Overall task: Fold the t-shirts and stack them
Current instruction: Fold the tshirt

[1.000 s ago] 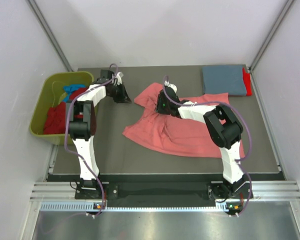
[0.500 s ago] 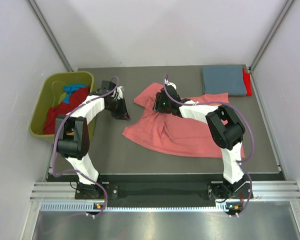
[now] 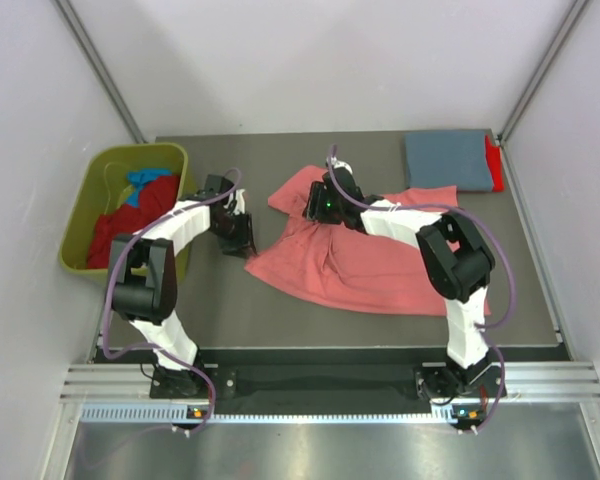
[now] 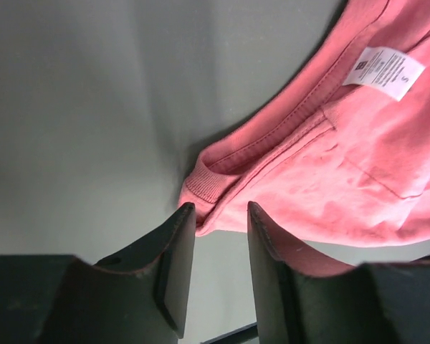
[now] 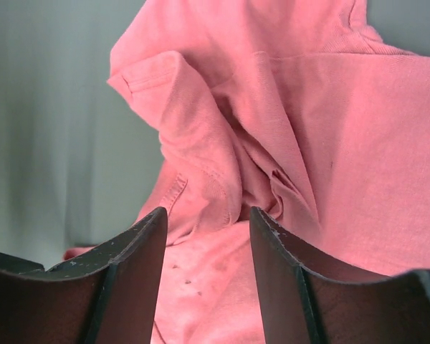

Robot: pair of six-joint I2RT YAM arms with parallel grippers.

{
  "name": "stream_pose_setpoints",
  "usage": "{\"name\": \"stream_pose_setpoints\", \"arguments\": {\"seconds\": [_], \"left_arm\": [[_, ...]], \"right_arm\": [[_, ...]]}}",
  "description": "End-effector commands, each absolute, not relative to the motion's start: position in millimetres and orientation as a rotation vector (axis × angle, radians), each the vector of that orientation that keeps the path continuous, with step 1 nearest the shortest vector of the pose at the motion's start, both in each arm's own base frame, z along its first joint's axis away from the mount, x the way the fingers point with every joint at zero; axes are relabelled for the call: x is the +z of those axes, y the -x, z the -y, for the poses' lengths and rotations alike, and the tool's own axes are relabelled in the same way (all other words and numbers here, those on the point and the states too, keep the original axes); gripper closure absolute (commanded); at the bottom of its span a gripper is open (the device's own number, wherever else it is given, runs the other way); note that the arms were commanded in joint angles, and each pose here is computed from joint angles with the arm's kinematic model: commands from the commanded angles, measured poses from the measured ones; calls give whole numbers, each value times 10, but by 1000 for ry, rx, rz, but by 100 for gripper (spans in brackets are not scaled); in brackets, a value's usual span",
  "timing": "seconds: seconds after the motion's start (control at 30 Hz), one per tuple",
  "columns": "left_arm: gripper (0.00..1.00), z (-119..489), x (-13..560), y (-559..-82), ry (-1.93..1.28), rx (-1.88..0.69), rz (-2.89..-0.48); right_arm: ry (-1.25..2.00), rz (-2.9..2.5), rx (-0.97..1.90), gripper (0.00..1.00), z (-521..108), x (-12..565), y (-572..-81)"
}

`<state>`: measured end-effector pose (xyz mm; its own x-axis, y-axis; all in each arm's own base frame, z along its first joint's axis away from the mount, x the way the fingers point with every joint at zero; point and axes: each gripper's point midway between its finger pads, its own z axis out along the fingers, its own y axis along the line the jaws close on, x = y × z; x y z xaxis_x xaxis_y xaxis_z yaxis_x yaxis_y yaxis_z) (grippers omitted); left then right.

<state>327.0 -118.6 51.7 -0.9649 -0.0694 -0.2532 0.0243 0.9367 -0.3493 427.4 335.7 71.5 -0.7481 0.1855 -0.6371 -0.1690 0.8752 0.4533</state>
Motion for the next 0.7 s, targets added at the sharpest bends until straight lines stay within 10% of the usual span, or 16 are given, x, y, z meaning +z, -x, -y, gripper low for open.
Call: {"name": "stream_pose_setpoints", "arguments": {"seconds": [0.0,0.3,0.43,0.67], "left_arm": [[59,1189,485,-3237,-22,-532,-2835],[67,1166,282,-3202,2,-512,-2885],[100,1173,212,-3158,33,-518,-2921],[100,844,220,-2760,358,-235,-2995]], "right_arm": [[-11,-2201,717,50,-3411,1264,-4420],[0,-2165,734,49,-3392,1489,-4379],[-5,-2145,736,49,-3317,1613,-4337],[-35,-2109,723,48,-2984,1862,-4211]]}}
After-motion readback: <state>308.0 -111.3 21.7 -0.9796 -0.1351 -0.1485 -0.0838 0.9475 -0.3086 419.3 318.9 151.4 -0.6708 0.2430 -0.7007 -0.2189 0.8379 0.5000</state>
